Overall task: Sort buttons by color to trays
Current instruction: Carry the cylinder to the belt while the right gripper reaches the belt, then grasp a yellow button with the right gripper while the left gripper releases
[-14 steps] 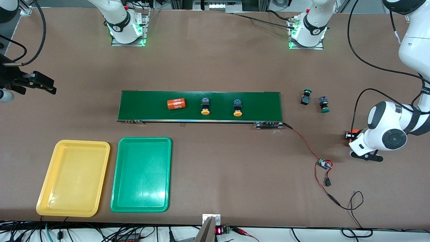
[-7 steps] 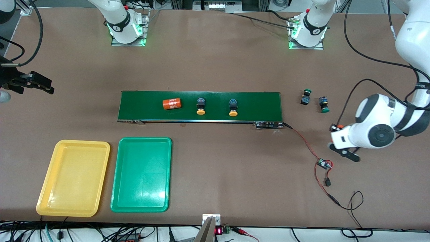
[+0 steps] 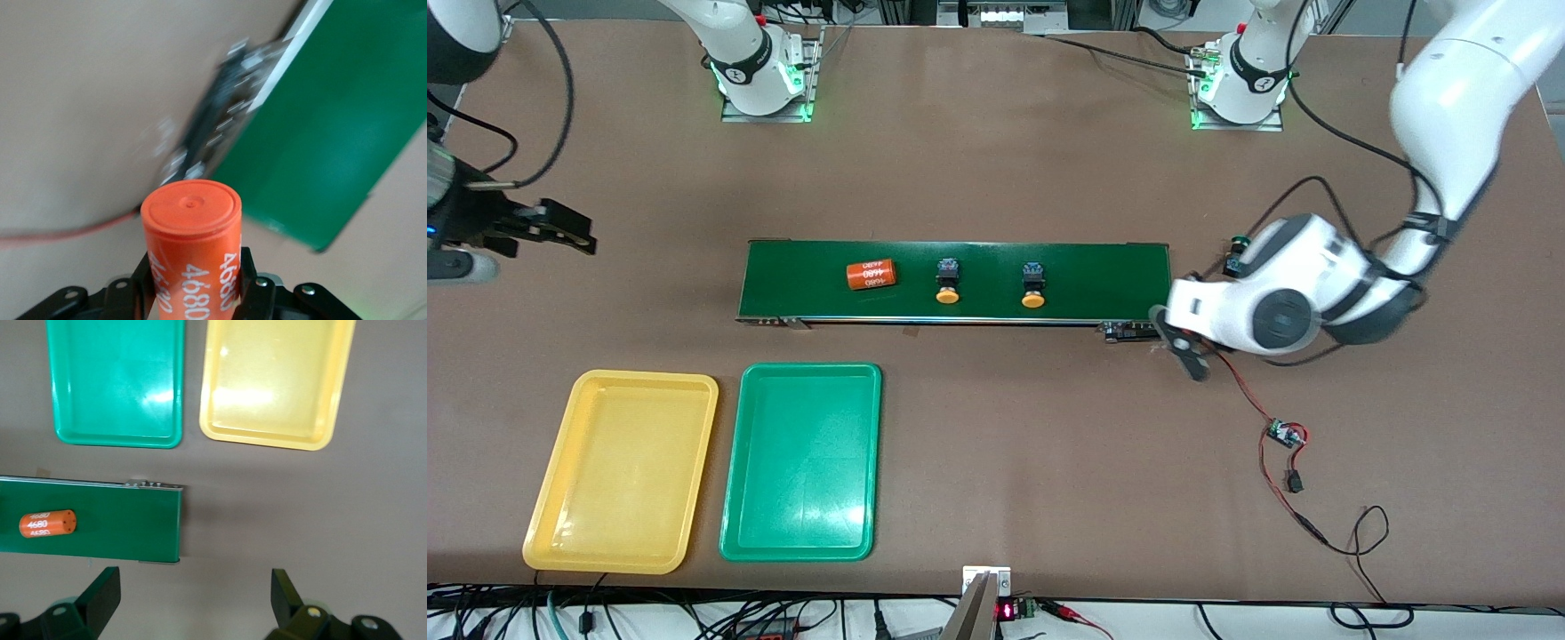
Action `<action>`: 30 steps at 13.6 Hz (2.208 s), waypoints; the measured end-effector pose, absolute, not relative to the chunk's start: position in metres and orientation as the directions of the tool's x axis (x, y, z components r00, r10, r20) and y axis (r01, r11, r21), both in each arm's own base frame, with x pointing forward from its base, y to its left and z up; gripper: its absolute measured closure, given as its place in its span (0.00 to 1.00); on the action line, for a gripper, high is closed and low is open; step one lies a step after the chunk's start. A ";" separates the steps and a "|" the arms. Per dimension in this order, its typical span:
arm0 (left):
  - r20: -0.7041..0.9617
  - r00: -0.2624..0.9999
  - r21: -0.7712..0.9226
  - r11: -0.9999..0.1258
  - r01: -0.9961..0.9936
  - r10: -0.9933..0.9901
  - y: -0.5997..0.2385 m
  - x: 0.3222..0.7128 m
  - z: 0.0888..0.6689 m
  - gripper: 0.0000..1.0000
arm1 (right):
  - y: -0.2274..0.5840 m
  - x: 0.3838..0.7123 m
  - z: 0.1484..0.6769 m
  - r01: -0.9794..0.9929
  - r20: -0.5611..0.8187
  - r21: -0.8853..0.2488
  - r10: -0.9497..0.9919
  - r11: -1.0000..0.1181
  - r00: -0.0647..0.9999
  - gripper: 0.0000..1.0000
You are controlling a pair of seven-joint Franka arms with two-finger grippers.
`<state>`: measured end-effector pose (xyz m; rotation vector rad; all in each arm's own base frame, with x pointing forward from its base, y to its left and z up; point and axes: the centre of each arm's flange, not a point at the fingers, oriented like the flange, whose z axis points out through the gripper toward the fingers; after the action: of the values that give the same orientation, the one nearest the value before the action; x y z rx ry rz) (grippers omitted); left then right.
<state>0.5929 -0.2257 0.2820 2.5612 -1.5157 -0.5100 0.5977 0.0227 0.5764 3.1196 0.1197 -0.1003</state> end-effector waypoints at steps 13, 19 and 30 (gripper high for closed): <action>-0.211 0.153 0.240 -0.202 -0.950 -0.966 -0.342 0.539 0.270 0.05 | 0.282 0.580 0.398 0.160 -0.019 -0.036 0.161 -0.986 0.987 0.00; -0.324 0.510 0.114 -0.568 -0.815 -0.797 -0.254 0.583 0.311 0.00 | 0.344 0.545 0.339 0.077 -0.059 -0.043 0.079 -0.996 0.995 0.00; -0.457 0.859 -0.091 -0.948 -0.305 -0.232 -0.139 0.578 0.278 0.00 | 0.341 0.504 0.241 0.021 -0.126 0.014 0.019 -1.000 0.992 0.00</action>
<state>0.5778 -0.1389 0.2784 3.1825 -0.4626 -0.7498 0.5038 0.3407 0.2406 3.1203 0.0320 -0.1966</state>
